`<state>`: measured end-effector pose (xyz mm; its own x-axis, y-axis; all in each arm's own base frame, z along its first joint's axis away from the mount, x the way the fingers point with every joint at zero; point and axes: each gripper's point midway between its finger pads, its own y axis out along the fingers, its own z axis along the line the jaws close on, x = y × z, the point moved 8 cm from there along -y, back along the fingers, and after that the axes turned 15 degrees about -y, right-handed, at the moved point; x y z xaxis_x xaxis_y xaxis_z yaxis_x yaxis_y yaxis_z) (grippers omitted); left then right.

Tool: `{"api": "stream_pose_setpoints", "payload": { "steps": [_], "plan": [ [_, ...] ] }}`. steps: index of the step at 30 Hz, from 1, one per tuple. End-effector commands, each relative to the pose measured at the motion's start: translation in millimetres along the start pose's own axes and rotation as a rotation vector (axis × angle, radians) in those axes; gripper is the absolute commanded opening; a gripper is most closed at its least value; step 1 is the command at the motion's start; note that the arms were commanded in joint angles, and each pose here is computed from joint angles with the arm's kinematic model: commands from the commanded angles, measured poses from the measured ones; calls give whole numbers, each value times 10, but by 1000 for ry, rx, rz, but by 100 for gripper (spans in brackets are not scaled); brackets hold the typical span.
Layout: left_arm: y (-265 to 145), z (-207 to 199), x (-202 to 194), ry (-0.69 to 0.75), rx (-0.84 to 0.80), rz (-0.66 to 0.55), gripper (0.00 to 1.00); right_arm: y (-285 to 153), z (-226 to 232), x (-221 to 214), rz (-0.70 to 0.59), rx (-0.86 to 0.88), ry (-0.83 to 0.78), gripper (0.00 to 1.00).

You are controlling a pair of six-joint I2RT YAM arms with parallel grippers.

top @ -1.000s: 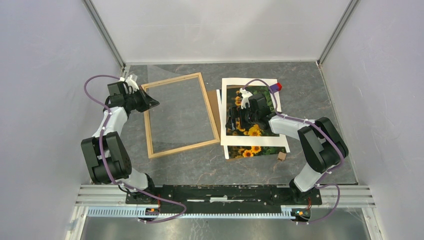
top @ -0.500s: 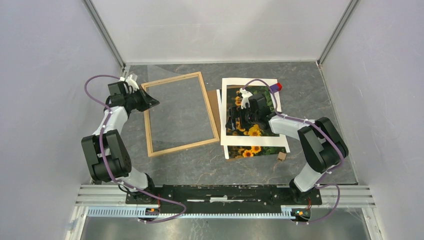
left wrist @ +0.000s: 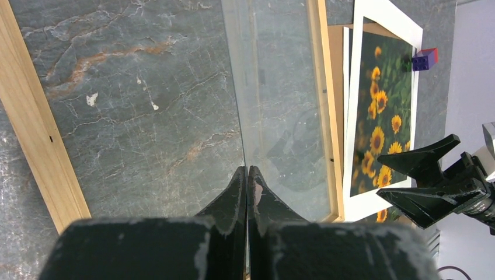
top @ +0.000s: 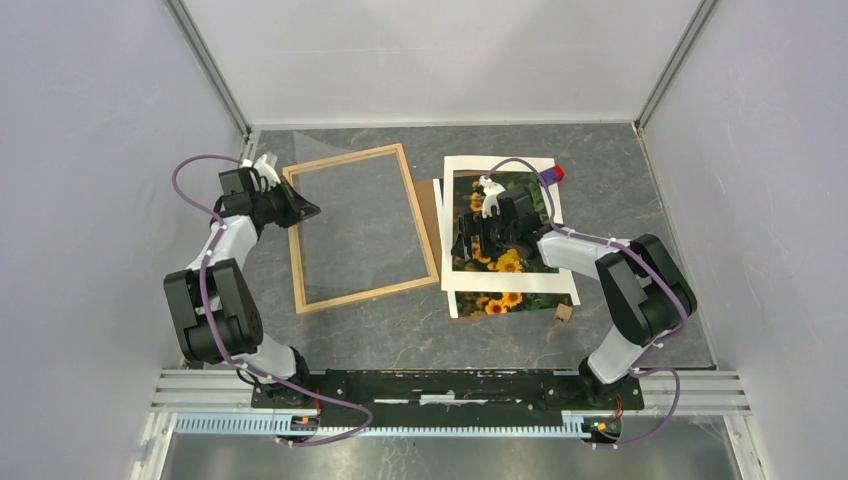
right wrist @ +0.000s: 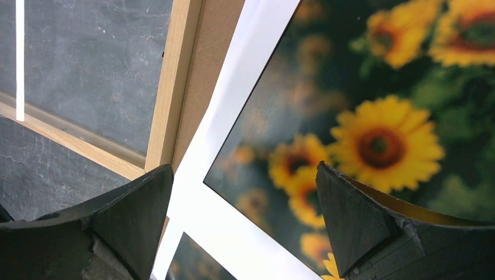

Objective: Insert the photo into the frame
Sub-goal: Place the photo frame item in the photo frame.

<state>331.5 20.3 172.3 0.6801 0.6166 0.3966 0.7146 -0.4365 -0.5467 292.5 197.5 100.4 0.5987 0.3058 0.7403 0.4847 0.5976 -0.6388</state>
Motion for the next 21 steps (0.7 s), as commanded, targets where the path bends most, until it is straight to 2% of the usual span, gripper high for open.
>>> {"api": "stream_pose_setpoints", "payload": {
  "steps": [1, 12, 21],
  "plan": [
    [-9, -62, -3, -6, -22, -18, 2, 19, -18, 38, -23, -2, -10, 98],
    [47, -16, 18, -27, 0, -2, 3, 18, -18, 39, -25, -1, -11, 98],
    [19, 38, 13, -33, 76, -12, 19, 20, -16, 37, -24, 1, -10, 98]
  ]
}}
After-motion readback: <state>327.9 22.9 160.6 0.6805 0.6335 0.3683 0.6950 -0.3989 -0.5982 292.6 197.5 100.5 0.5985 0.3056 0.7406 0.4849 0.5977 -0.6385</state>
